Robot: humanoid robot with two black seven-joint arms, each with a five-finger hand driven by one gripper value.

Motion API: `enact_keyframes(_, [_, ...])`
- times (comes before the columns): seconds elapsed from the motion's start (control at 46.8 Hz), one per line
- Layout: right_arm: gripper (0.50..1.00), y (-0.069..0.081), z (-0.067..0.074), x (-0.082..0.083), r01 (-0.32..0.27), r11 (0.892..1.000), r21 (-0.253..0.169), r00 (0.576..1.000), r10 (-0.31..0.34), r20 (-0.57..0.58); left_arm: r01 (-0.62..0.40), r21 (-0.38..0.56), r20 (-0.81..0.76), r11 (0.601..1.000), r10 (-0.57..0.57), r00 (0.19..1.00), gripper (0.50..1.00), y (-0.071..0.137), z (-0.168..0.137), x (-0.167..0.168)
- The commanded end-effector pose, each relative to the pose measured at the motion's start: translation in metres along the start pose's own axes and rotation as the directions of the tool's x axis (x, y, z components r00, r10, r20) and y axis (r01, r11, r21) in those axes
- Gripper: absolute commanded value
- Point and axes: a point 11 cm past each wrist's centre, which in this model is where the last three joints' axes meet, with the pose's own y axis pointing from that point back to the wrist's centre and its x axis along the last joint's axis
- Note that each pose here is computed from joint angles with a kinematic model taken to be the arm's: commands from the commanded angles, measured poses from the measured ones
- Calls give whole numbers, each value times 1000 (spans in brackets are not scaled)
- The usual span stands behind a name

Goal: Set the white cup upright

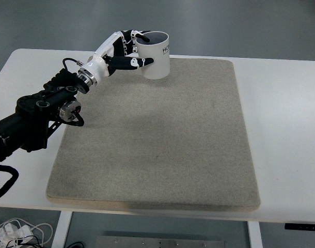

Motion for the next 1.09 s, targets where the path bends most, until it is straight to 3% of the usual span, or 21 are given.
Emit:
enact_keyframes(0.0, [952, 0, 0, 0, 0, 1000, 0, 1000, 0, 0, -16, 21, 51, 1000, 15, 999, 500, 1, -10, -6])
enact_keyframes(0.214, [952, 0, 0, 0, 0, 1000, 0, 1000, 0, 0, 0, 44, 101, 999, -5, 995, 500, 3, -24, -25])
enact_keyframes(0.684, [952, 0, 0, 0, 0, 1000, 0, 1000, 0, 0, -26, 73, 190, 997, 12, 982, 500, 11, -41, -31])
enact_keyframes(0.791, [952, 0, 0, 0, 0, 1000, 0, 1000, 0, 0, -31, 74, 191, 997, 16, 982, 582, 11, -42, -31])
enact_keyframes(0.855, [952, 0, 0, 0, 0, 1000, 0, 1000, 0, 0, -37, 74, 191, 997, 22, 981, 728, 12, -42, -30])
enact_keyframes(0.94, [952, 0, 0, 0, 0, 1000, 0, 1000, 0, -1, -41, 72, 187, 997, 26, 982, 844, 12, -42, -30])
enact_keyframes(1.068, [952, 0, 0, 0, 0, 1000, 0, 1000, 0, 0, -43, 80, 182, 996, 28, 983, 885, 15, -46, -30])
